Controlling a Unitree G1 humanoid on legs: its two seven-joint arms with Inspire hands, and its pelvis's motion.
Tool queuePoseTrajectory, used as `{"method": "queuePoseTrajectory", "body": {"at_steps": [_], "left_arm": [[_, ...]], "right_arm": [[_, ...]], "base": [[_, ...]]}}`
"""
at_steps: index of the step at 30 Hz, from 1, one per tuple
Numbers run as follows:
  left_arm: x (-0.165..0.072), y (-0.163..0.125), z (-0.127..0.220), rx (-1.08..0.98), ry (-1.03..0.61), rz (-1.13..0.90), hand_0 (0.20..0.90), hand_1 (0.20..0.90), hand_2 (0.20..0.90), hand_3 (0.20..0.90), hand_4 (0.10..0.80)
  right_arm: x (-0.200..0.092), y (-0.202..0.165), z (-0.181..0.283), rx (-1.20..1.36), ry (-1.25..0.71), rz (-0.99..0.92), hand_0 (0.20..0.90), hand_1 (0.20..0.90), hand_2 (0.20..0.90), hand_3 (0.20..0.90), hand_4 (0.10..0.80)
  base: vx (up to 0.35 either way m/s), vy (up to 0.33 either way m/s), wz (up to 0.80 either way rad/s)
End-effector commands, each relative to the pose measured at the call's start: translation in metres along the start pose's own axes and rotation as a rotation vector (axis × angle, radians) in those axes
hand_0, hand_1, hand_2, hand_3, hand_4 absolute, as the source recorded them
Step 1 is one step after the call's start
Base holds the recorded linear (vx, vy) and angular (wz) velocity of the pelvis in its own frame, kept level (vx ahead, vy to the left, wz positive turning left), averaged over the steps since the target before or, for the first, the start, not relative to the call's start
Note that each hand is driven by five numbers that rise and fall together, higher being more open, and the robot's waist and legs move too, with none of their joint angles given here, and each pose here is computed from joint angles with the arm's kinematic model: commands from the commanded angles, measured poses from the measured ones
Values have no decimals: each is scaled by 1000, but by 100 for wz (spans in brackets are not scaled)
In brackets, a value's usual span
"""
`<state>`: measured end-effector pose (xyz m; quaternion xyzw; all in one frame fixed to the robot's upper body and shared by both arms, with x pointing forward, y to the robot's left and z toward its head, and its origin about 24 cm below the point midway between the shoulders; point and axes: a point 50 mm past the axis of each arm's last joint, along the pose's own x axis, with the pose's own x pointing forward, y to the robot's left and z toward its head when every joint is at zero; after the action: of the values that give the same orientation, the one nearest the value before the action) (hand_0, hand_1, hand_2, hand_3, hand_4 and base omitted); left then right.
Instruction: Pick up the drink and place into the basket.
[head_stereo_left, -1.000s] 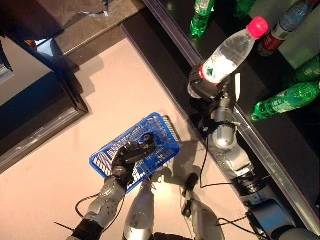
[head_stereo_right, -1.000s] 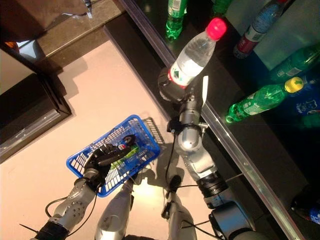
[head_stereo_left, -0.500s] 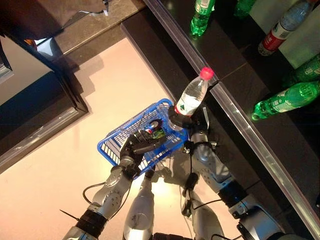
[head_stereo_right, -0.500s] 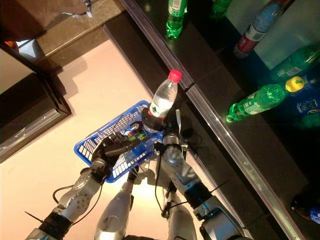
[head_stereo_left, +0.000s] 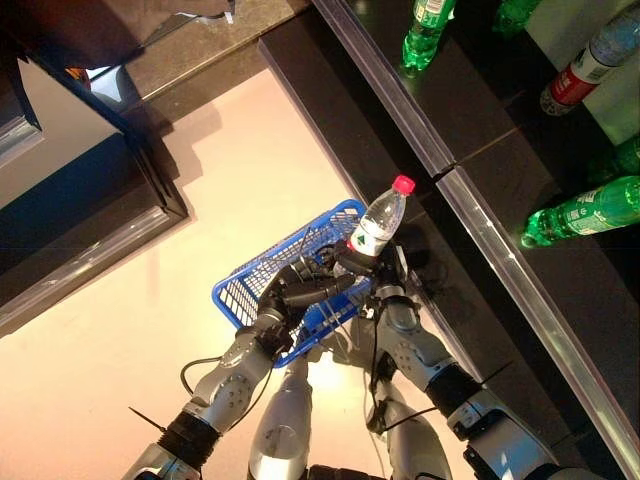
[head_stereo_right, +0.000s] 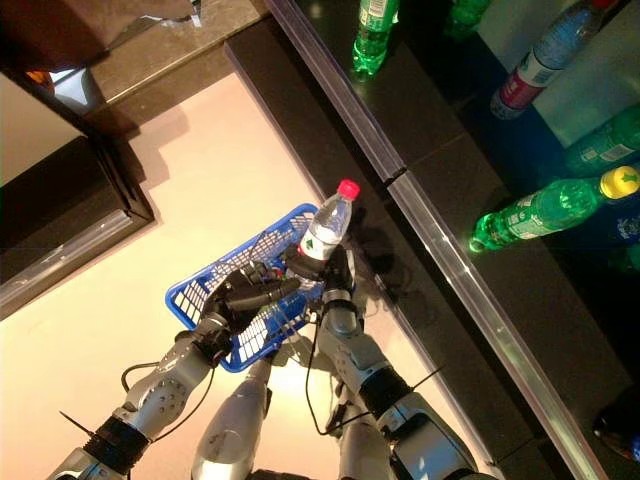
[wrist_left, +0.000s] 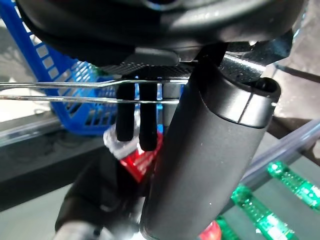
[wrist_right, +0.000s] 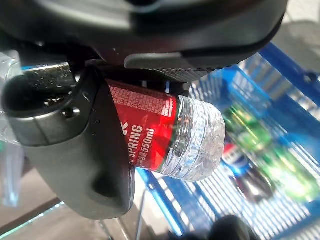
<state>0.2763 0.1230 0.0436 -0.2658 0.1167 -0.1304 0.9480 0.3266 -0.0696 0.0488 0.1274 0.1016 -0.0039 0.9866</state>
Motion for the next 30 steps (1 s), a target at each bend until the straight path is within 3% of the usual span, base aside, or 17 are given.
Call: {"method": "queuePoseTrajectory", "body": {"at_steps": [1,4,17,30], "left_arm": [[-27,-138,92,-25,-475,-772,300,300,300,200,100],[-27,-141,90,-23,-460,-797,300,300,300,200,100],[-30,-139,88,-7,-425,-845,300,300,300,200,100],[-37,-147,76,38,-313,-1002,300,300,300,200,100]], "right_arm": [[-7,73,44,215,-150,336,300,300,300,200,100],[-10,86,32,352,-23,481,300,300,300,200,100],[-19,100,-2,414,258,709,300,300,300,200,100],[-17,80,-30,62,546,959,300,300,300,200,100]], "base": [[8,2,5],[16,-4,7],[3,-1,6],[16,-16,7]]}}
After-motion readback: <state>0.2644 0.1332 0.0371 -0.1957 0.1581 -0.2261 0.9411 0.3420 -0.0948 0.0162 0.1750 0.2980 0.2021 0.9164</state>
